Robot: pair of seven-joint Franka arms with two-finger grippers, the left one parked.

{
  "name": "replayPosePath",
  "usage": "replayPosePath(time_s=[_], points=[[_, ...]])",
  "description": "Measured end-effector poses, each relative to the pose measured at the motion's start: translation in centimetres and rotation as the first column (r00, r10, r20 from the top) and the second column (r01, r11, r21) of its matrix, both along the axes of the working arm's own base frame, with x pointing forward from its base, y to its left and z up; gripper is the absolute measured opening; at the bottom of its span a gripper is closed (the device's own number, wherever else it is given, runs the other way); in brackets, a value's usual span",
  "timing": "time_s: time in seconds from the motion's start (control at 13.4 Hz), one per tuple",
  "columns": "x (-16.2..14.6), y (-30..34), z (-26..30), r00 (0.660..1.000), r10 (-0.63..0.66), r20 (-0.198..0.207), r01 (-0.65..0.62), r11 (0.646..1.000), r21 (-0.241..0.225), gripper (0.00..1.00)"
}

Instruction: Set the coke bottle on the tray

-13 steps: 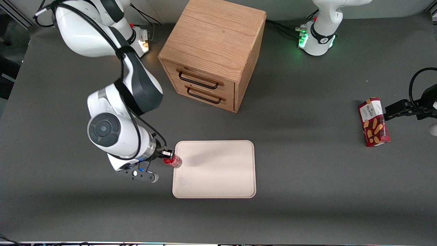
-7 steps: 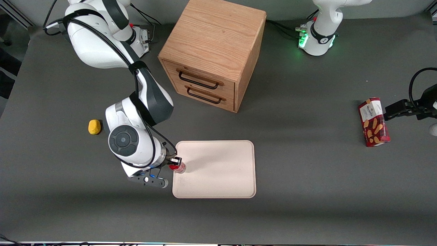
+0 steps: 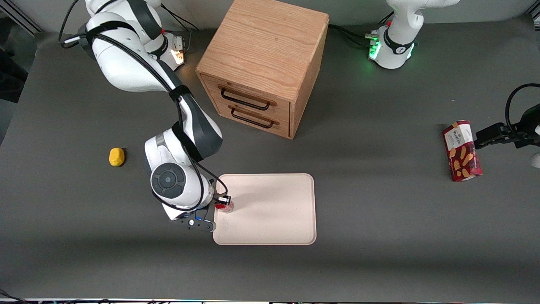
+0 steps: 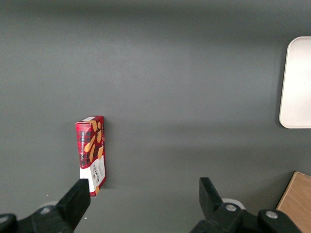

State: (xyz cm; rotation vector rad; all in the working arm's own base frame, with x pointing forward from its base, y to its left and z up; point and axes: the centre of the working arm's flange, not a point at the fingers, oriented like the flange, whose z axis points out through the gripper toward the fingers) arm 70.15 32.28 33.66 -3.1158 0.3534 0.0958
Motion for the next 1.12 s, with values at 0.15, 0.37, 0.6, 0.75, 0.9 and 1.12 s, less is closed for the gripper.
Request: replayPosePath(time_s=[0.15,0.37,0.6,0.75,0.9,1.12], points=[[0.0,0.0,0.0,1.0,-0.002,0.002,0.002,1.0,0.001,0.36],[0.1,0.0,1.4,1.0,-0.005,0.023,0.005,1.0,0.01,0.69],[-1.0,-0.6,7.6,0.999,-0.005,0.034,0.005,1.0,0.007,1.0],[-3.1,-1.5,14.1,1.0,-0.002,0.019,0.002,1.0,-0.009,1.0],[-6.1,-2.6,20.4,1.0,0.001,0.004,-0.001,1.0,-0.024,1.0],[-9.9,-5.3,27.3,1.0,-0.011,-0.021,0.01,0.999,-0.048,1.0]])
